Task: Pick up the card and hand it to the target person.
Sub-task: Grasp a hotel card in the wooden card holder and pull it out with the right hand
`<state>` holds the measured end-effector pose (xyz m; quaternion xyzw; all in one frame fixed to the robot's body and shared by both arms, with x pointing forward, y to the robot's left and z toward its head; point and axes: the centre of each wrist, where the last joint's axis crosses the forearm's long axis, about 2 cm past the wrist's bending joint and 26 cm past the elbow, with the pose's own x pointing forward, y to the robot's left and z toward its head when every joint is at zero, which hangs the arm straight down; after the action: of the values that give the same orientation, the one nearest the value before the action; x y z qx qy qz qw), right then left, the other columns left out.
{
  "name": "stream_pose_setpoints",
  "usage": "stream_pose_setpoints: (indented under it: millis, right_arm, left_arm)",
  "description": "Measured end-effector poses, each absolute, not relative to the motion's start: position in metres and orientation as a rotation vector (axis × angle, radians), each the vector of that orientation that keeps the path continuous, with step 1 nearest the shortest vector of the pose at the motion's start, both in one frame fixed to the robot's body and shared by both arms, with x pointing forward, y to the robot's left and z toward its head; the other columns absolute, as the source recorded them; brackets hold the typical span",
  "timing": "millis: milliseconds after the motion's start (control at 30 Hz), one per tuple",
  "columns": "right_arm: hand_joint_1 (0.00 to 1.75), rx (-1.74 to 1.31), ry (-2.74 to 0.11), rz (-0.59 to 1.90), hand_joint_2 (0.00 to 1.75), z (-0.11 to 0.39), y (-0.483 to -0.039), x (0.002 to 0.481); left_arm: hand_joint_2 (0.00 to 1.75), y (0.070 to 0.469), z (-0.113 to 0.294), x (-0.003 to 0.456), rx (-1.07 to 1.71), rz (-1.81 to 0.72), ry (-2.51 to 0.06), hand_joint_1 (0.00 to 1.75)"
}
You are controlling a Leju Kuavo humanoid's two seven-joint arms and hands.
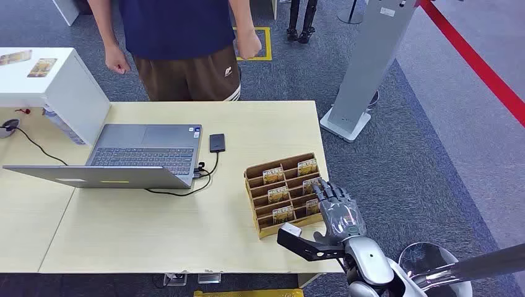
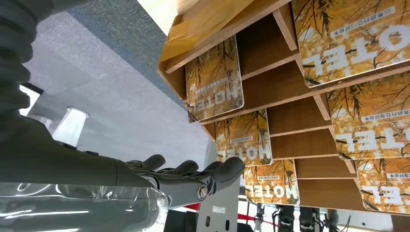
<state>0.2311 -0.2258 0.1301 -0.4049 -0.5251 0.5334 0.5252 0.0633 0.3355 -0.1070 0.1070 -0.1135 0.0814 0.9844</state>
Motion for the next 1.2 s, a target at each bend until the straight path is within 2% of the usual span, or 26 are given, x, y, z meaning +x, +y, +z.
stream_pose_setpoints:
  millis: [933, 1200]
  right_arm:
    - [0.00, -0.962, -1.246, 1.279, 1.75, 0.1277, -0.2262, 0.2317]
    - [0.12, -0.962, -1.244, 1.280, 1.75, 0.1274, -0.2263, 0.2318]
  left_arm:
    - [0.00, 0.3355, -0.1070, 0.0633, 0.220, 0.165, -0.227, 0.00]
    - [0.00, 0.3356, -0.1070, 0.0633, 0.221, 0.166, -0.227, 0.00]
